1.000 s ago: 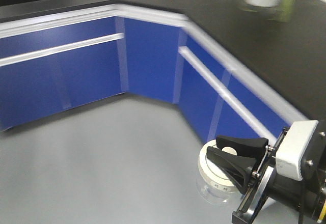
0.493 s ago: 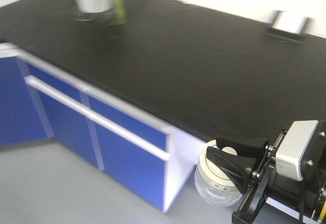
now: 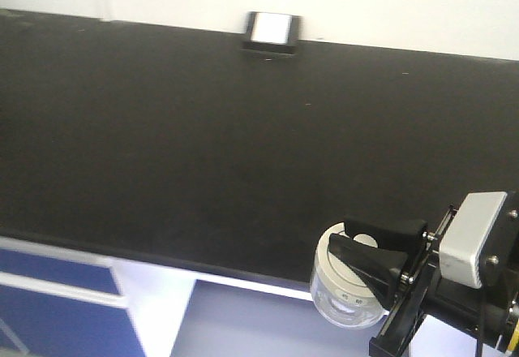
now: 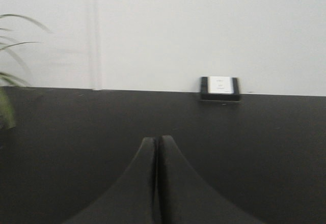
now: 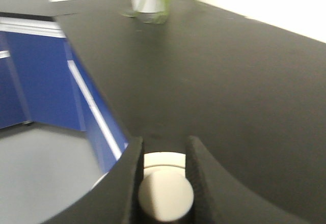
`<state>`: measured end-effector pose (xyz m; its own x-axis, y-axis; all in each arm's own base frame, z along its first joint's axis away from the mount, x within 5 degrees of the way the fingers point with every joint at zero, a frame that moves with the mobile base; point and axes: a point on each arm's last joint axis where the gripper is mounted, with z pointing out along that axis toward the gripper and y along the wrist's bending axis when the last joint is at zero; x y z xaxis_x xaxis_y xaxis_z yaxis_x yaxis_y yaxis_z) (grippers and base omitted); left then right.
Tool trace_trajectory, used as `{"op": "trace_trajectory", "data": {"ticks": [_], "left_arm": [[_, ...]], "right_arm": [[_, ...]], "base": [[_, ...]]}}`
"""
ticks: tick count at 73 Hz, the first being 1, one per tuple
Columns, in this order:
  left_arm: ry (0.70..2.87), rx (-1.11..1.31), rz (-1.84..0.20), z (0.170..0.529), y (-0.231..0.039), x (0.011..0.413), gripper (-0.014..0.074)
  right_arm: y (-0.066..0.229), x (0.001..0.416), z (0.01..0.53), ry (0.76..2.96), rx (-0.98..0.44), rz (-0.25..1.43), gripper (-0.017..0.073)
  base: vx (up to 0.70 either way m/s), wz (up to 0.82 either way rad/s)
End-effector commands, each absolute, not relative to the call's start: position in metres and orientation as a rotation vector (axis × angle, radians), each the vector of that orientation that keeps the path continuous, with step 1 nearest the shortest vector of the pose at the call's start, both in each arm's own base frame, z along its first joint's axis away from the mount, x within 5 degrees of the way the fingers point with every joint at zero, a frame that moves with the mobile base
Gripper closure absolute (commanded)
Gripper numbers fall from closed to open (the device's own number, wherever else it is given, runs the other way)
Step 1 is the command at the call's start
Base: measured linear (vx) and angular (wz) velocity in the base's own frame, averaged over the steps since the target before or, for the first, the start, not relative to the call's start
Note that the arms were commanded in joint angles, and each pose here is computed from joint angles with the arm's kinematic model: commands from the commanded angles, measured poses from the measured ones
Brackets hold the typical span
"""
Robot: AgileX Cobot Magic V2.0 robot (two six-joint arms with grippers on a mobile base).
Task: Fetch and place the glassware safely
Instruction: 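Carry the jar with the right gripper over the black benchtop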
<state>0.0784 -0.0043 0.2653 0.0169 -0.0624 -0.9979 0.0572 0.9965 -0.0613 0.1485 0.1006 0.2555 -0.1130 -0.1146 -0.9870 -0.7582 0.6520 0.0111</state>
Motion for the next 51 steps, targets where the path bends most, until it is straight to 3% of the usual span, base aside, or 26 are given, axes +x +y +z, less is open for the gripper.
{"op": "trace_trajectory", "data": {"ticks": [1,24,51], "left_arm": [[1.467,0.007,-0.125,0.2798,-0.0065,0.0786,0.0601],[1.467,0.007,-0.125,0.2798,-0.0065,0.0786,0.0601],[1.467,0.007,-0.125,0.2798,-0.0065,0.0786,0.0601]], "right_arm": [[0.1031,0.1482,0.2727,1.523,-0.71,0.691,0.056],[0.1031,0.1482,0.2727,1.523,-0.71,0.691,0.056],[0.1031,0.1482,0.2727,1.523,-0.71,0.691,0.056]], "base": [[0.14,-0.65],[0.13,-0.43],[0.11,0.03]]}}
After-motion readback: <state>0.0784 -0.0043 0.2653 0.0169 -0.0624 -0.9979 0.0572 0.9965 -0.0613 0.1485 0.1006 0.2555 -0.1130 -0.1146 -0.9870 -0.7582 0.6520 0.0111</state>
